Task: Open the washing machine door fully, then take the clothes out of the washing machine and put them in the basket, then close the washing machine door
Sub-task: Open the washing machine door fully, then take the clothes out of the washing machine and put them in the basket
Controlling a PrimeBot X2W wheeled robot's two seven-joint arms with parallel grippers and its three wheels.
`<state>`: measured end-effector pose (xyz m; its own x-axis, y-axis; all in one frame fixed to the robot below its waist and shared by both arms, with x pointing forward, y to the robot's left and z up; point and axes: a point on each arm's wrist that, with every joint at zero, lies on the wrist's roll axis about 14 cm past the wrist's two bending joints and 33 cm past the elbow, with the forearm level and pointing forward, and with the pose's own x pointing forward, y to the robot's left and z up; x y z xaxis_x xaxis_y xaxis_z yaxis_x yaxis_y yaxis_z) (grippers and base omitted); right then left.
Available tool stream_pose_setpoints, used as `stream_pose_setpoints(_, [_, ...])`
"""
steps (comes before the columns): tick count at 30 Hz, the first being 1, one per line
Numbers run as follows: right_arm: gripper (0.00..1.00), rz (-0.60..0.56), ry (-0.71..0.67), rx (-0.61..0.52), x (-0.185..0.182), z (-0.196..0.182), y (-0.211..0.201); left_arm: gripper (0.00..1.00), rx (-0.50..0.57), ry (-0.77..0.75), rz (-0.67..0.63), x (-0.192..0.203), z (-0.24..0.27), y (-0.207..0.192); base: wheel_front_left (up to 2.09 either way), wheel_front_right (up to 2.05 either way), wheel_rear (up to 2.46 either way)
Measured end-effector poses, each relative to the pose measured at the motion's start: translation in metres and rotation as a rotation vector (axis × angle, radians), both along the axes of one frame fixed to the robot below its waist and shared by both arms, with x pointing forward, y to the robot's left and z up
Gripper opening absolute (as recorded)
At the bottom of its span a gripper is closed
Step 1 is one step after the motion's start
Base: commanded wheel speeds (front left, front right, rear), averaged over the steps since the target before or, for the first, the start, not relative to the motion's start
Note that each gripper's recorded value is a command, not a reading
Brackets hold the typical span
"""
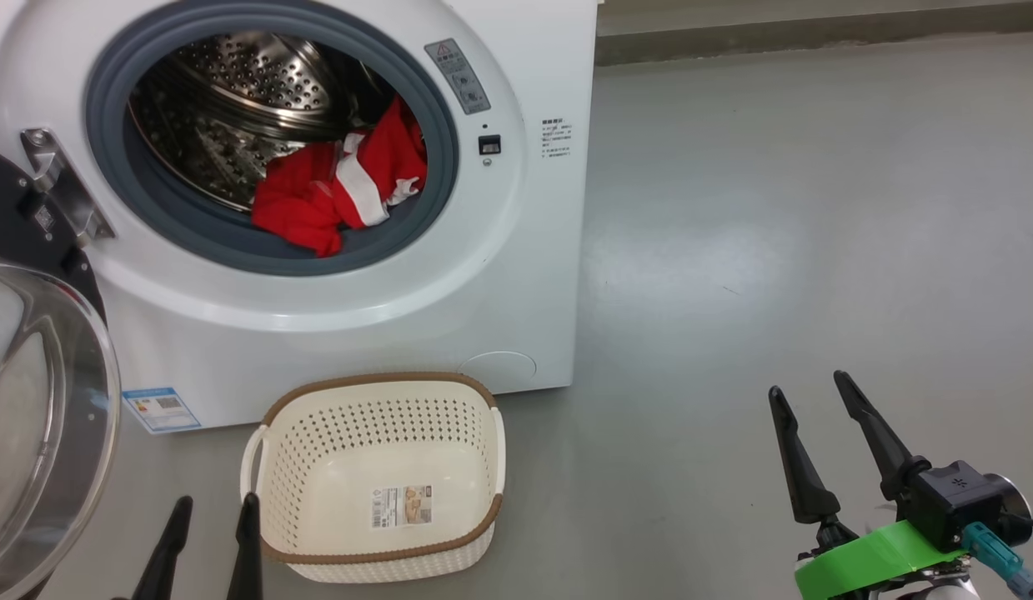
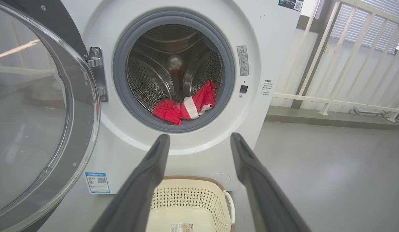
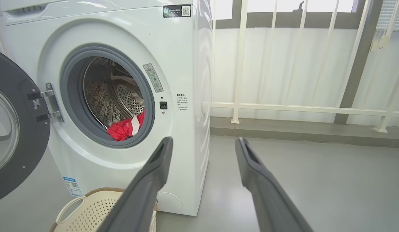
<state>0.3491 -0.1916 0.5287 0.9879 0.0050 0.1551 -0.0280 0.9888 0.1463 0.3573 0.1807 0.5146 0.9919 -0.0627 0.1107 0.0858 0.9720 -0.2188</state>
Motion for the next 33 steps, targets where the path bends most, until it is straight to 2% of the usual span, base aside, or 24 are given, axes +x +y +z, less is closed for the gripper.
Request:
stream_pose_setpoints(20, [1.00, -0.018, -0.016, -0.008, -0.0006, 0.0051, -0.0057, 1.00, 0.041, 0.014, 0.014, -0.0085, -0.0041, -0.0005, 0.05, -0.05, 0.00])
stream_pose_setpoints(26, [1.00, -0.012, -0.001, -0.006, -0.0025, 0.0001, -0.0035, 1.00, 0.043, 0.011, 0.026, -0.0091, -0.0029, 0.0020, 0.92, -0.92, 0.00])
stream_pose_setpoints(33, [1.00, -0.006, 0.002, -0.005, -0.0019, -0.0009, -0.0016, 1.00, 0.044, 0.010, 0.038, -0.0096, -0.0020, 0.0041, 1.80, -1.80, 0.00])
